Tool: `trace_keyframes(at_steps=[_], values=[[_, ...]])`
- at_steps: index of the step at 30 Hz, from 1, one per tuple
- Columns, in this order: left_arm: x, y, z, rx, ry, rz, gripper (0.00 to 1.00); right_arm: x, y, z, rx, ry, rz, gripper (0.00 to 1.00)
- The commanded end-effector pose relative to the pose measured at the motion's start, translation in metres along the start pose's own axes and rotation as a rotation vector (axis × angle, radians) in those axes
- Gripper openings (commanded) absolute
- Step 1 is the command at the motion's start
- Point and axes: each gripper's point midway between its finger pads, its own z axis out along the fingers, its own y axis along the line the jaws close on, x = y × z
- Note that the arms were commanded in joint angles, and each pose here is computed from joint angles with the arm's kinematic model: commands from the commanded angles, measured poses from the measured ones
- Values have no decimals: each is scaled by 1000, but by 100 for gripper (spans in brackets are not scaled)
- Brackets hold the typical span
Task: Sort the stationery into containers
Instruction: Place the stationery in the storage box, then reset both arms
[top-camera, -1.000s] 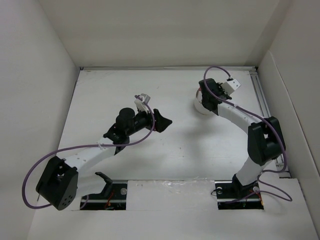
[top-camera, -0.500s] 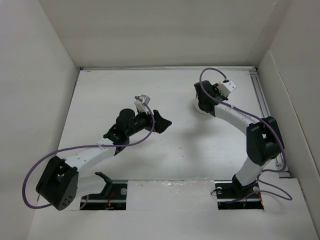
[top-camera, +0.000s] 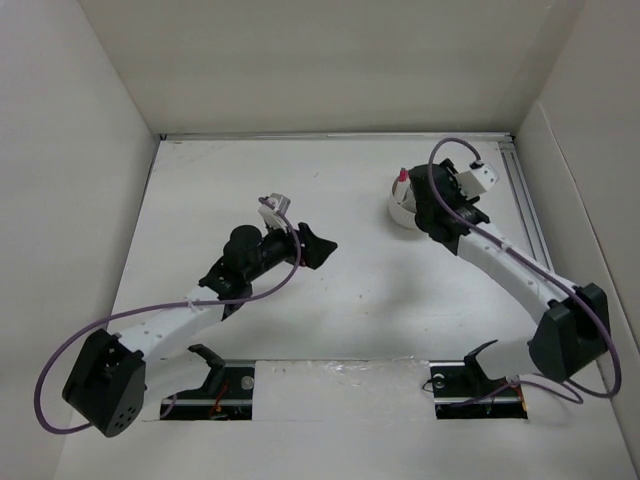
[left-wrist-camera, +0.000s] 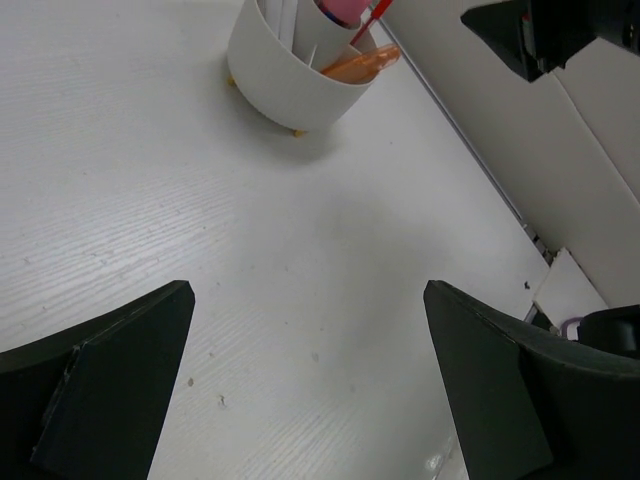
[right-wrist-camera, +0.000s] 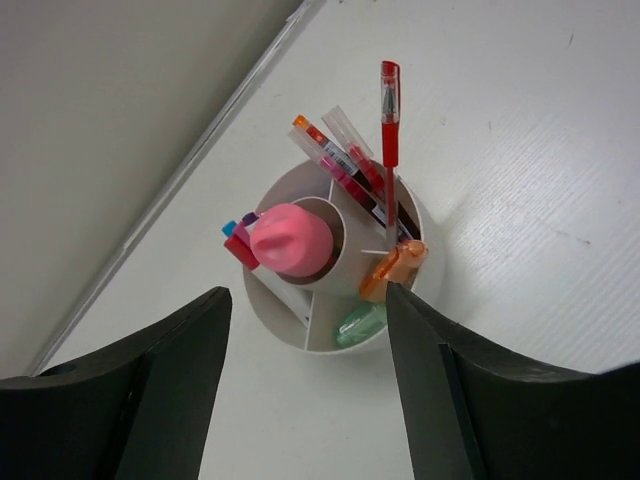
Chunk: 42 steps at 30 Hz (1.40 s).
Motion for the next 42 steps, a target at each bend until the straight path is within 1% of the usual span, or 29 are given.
trace_keyframes(at_steps=[1, 3, 4, 5, 6, 8, 9, 10, 11, 13, 15, 16, 17, 19, 22, 23, 26, 34, 42], values=[[-28, -11, -11, 16, -118, 23, 100, -4, -5, -20, -62, 43, 17, 70], [-38, -13, -18, 9, -160, 29, 100, 14, -8, -32, -118, 110, 0, 74], [-39, -15, -20, 11, -163, 21, 100, 11, -5, -42, -164, 124, 18, 76], [-41, -12, -24, -6, -181, 20, 100, 16, -4, -49, -200, 146, 10, 76], [-46, -17, -31, 10, -206, 17, 100, 31, 3, -65, -277, 210, -14, 78], [-54, -22, -39, 16, -245, 7, 100, 42, 1, -85, -365, 250, -26, 78], [-54, -18, -42, -8, -259, -8, 100, 52, 3, -97, -415, 300, -30, 78], [-60, -21, -49, -6, -282, -6, 100, 69, 1, -112, -477, 346, -67, 78], [-61, -21, -52, -12, -287, -19, 100, 70, 2, -124, -528, 359, -81, 78], [-62, -19, -62, -35, -305, -36, 100, 87, -3, -143, -582, 404, -109, 78], [-65, -21, -69, -30, -329, -58, 100, 94, -9, -154, -613, 423, -103, 78], [-63, -21, -72, -35, -322, -60, 100, 100, -12, -156, -620, 433, -112, 78], [-67, -26, -79, -17, -347, -64, 100, 108, -14, -164, -651, 453, -116, 78], [-63, -21, -85, -41, -349, -81, 100, 114, -17, -170, -670, 475, -113, 78], [-67, -25, -96, -42, -364, -90, 100, 124, -24, -173, -683, 489, -110, 78], [-68, -22, -100, -71, -360, -96, 100, 123, -22, -174, -687, 490, -91, 78], [-63, -11, -105, -133, -345, -97, 100, 127, -25, -176, -688, 497, -102, 78], [-51, -4, -107, -137, -354, -119, 100, 127, -28, -172, -651, 493, -110, 78], [-50, -8, -109, -112, -358, -115, 100, 126, -27, -176, -663, 496, -106, 78]])
